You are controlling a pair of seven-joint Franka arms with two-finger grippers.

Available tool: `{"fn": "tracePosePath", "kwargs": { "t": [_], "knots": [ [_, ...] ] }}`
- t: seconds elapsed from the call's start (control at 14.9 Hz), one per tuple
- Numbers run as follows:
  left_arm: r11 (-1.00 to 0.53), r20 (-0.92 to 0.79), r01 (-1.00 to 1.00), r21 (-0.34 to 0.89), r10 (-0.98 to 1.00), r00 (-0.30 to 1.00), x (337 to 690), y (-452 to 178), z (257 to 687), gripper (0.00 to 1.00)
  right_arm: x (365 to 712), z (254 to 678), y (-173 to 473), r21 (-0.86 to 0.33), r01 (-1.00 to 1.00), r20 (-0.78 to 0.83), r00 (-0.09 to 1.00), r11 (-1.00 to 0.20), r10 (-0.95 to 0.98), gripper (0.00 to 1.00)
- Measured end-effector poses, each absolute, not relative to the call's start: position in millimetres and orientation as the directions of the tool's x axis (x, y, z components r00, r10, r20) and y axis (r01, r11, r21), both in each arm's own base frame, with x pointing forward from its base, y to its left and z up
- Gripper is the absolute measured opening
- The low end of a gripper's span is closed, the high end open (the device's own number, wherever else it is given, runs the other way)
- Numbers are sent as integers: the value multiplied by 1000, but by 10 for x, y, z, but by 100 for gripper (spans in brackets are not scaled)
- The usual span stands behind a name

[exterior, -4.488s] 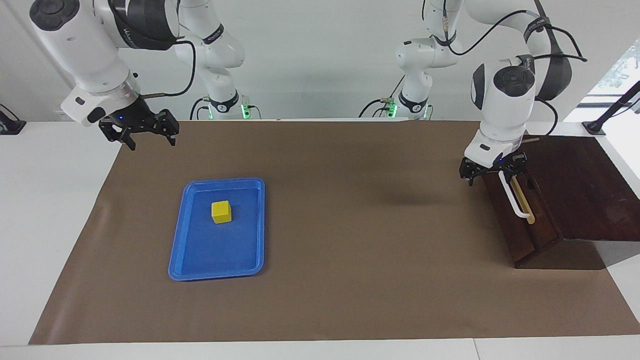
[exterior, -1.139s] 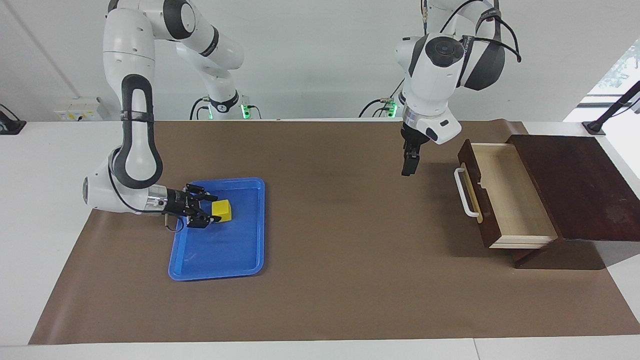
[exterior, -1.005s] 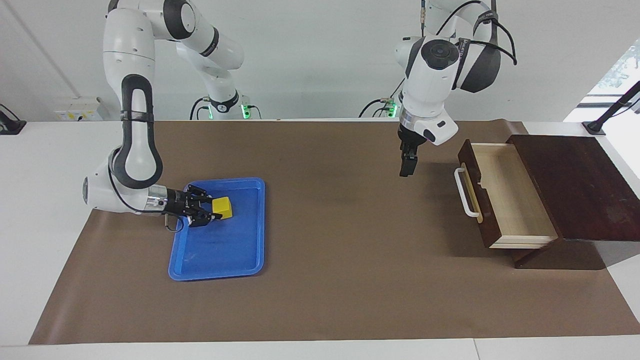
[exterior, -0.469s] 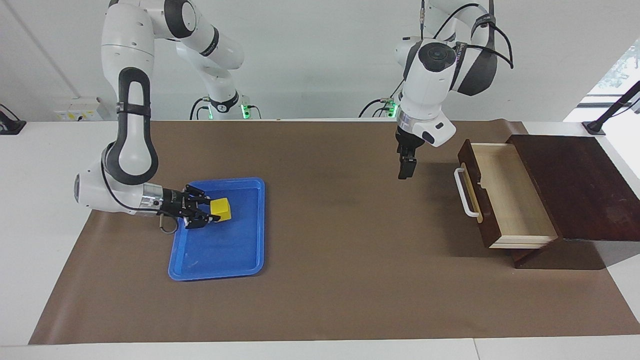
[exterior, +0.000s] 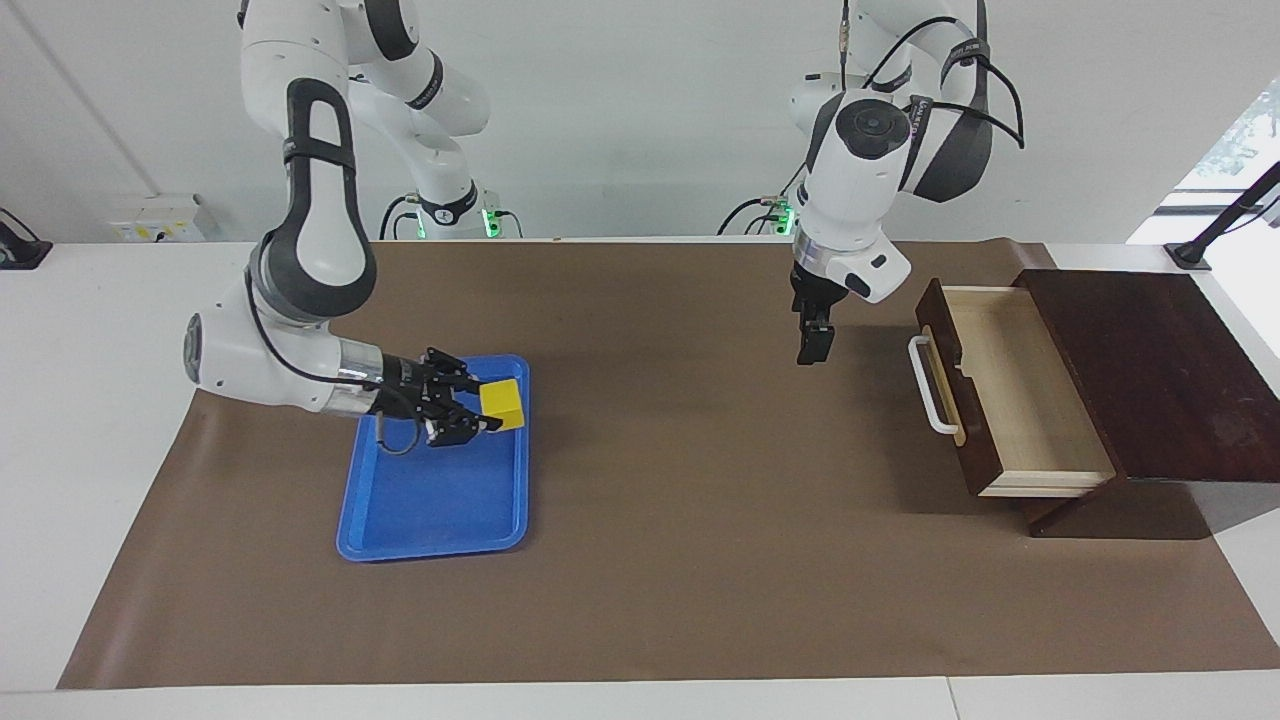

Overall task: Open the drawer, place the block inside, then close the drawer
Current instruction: 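Lift the yellow block with the right gripper toward the left gripper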

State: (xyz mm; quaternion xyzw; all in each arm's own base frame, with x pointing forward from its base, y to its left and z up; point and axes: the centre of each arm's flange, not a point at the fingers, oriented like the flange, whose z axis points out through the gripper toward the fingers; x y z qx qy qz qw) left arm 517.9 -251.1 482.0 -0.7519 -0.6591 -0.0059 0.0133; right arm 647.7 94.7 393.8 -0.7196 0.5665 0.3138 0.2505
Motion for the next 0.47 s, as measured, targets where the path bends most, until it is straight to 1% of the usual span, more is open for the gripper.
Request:
{"fn": "tracePosePath", "kwargs": {
  "t": [0.2, 0.47],
  "knots": [
    [-62, 20, 998, -12, 998, 63, 5250, -2597, 4686, 100, 6463, 4046, 1658, 5, -982, -718, 127, -187, -685, 56],
    [14, 3, 1000, 7, 1000, -14, 5201, -2987, 4662, 100, 6319, 4114, 2528, -11, -988, -694, 117, -152, -710, 56]
  ]
}}
